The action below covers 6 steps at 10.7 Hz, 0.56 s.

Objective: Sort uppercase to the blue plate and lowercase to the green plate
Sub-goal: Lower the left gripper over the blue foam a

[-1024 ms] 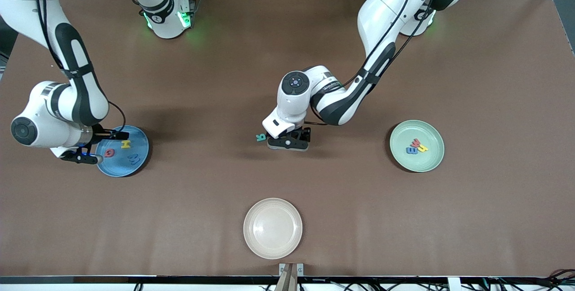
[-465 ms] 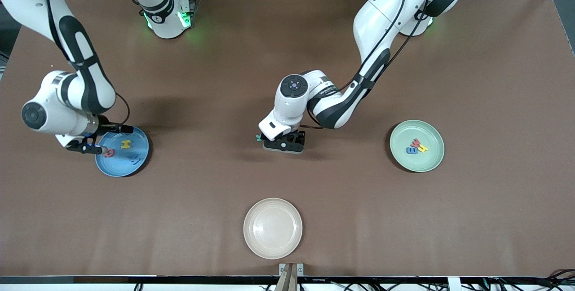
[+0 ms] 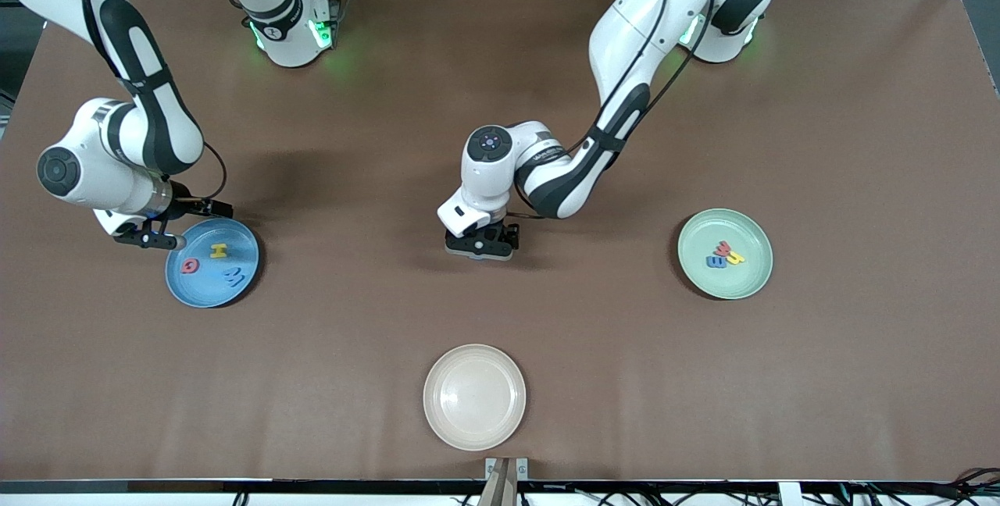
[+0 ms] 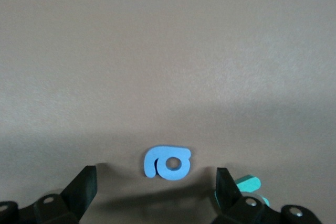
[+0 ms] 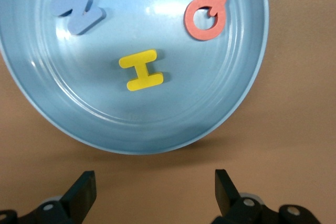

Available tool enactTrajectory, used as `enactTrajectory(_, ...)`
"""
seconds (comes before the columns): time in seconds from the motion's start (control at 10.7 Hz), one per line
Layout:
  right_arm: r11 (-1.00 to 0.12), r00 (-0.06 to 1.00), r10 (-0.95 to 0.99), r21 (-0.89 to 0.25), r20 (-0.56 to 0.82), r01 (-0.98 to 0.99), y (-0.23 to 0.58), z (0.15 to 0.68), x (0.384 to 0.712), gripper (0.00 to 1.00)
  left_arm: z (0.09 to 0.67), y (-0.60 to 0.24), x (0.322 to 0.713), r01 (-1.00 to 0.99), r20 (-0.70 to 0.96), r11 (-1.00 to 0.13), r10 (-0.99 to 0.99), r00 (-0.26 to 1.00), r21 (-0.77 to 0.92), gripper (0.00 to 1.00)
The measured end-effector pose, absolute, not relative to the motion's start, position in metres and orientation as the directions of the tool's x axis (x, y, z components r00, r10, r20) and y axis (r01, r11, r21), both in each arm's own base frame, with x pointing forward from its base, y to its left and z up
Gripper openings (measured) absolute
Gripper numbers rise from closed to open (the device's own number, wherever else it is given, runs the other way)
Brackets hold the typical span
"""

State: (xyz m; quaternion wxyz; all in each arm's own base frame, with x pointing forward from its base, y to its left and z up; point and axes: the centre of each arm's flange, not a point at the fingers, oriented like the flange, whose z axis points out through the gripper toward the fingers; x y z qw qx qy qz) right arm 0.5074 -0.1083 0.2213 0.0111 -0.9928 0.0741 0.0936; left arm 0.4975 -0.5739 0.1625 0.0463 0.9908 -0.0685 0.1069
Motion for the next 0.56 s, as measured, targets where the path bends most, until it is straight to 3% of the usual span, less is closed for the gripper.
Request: enactTrajectory(0.56,-0.989,0.972,-0.143,-0.009,-0.186,-0.147,-0.1081,0.2222,0.5075,1.0,0.1638,-0.5728,0.5031,-0.147,0.232,-0.986,-0.125,0.965,0.079,1.0)
